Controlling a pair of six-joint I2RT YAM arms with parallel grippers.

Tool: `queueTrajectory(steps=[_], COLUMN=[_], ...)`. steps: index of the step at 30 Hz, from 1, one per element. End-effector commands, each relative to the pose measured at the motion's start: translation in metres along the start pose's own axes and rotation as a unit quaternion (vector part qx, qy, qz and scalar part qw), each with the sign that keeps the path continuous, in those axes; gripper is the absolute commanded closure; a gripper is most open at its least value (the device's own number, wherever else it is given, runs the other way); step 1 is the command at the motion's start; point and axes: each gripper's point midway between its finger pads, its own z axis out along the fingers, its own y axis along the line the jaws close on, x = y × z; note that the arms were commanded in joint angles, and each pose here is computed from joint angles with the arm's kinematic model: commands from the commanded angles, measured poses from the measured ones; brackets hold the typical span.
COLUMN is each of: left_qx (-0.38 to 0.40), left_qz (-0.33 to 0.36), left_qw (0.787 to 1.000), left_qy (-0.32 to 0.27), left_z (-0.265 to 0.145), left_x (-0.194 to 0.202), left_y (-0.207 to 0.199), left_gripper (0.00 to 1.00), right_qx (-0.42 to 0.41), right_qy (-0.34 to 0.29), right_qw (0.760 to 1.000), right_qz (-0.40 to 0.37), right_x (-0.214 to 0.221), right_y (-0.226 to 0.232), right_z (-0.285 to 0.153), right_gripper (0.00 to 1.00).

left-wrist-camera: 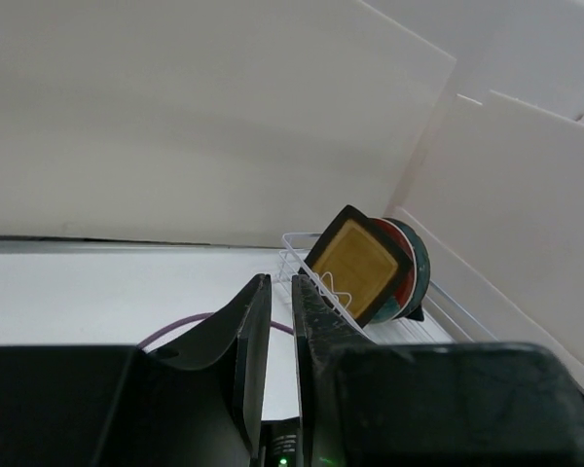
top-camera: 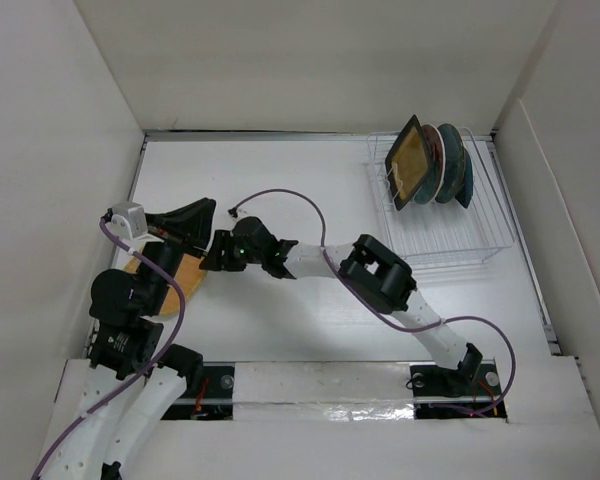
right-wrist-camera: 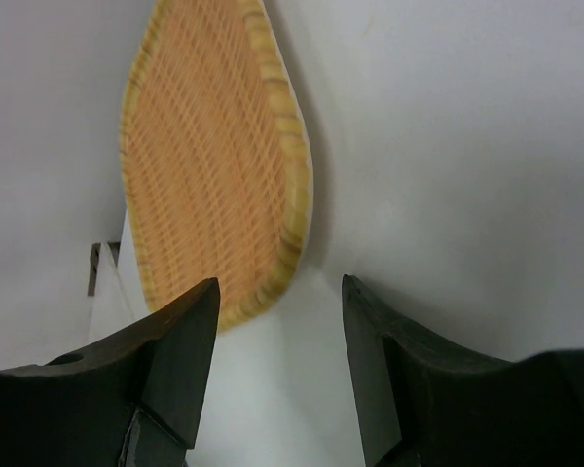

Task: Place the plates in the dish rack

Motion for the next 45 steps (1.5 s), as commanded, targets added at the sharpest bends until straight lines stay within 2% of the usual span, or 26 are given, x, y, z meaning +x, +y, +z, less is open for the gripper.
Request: queueTrajectory(steps=[1,12,15,17,19,22,23,25,27,30,31,32,34,36,38,40,41,42,45], left_qx=[0.027,0.029,0.023,0.023,0.021,0.020,0.018,0.014,0.013,0.007,-0.001,-0.004,-0.009,-0.011,-0.029,-0.027,-0.027,-0.028,-0.028], left_qz=[0.001,0.002,0.005,0.007,0.007,0.008,0.008,0.010,0.010,0.012,0.014,0.016,0.018,0.019,0.020,0.019,0.017,0.016,0.015], left_qw=[0.999,0.999,0.999,0.999,0.999,0.999,0.999,0.999,0.999,0.999,0.999,0.999,0.999,0.999,0.998,0.999,0.999,0.999,0.999], left_qy=[-0.024,-0.032,-0.040,-0.039,-0.038,-0.036,-0.036,-0.035,-0.032,-0.033,-0.031,-0.032,-0.037,-0.040,-0.043,-0.040,-0.038,-0.034,-0.019], left_z=[0.001,-0.004,-0.006,-0.006,-0.006,-0.005,-0.005,-0.004,-0.004,-0.004,-0.003,-0.003,-0.005,-0.006,-0.005,-0.003,-0.002,0.000,0.004], left_x=[-0.011,-0.017,-0.020,-0.019,-0.019,-0.017,-0.017,-0.016,-0.014,-0.013,-0.012,-0.013,-0.015,-0.015,-0.016,-0.014,-0.011,-0.010,-0.002], left_y=[-0.011,-0.012,-0.010,-0.010,-0.009,-0.008,-0.007,-0.006,-0.005,-0.002,0.001,0.002,0.004,0.005,0.012,0.011,0.012,0.012,0.013], left_gripper=[0.88,0.88,0.88,0.87,0.87,0.87,0.87,0.87,0.87,0.87,0.87,0.87,0.87,0.87,0.87,0.87,0.87,0.87,0.88], right_qx=[0.005,0.016,0.011,0.004,0.003,0.007,0.006,-0.009,-0.022,-0.083,-0.084,-0.109,-0.121,-0.147,-0.140,-0.139,-0.124,-0.115,-0.087], right_qy=[-0.031,-0.009,0.003,0.010,0.012,0.010,0.008,0.001,-0.004,-0.055,-0.056,-0.082,-0.113,-0.167,-0.194,-0.242,-0.251,-0.288,-0.322], right_qw=[0.999,0.999,0.999,0.999,0.999,1.000,1.000,1.000,1.000,0.995,0.994,0.990,0.984,0.971,0.966,0.953,0.952,0.941,0.932], right_qz=[0.011,0.044,0.047,0.047,0.047,0.029,0.022,0.013,0.001,-0.029,-0.031,-0.046,-0.061,-0.083,-0.101,-0.117,-0.126,-0.132,-0.142], right_x=[-0.022,-0.012,-0.002,0.001,0.003,-0.001,-0.002,-0.009,-0.013,-0.050,-0.046,-0.069,-0.090,-0.132,-0.150,-0.188,-0.193,-0.219,-0.242], right_y=[0.003,-0.014,-0.013,-0.013,-0.013,-0.011,-0.009,0.004,0.007,0.055,0.052,0.079,0.087,0.113,0.109,0.118,0.108,0.110,0.093], right_z=[0.012,0.044,0.049,0.051,0.050,0.045,0.043,0.034,0.026,-0.004,-0.012,-0.034,-0.056,-0.097,-0.123,-0.165,-0.175,-0.205,-0.240], right_gripper=[0.41,0.46,0.52,0.61,0.64,0.82,0.91,0.99,1.00,1.00,1.00,1.00,1.00,1.00,1.00,1.00,1.00,1.00,1.00])
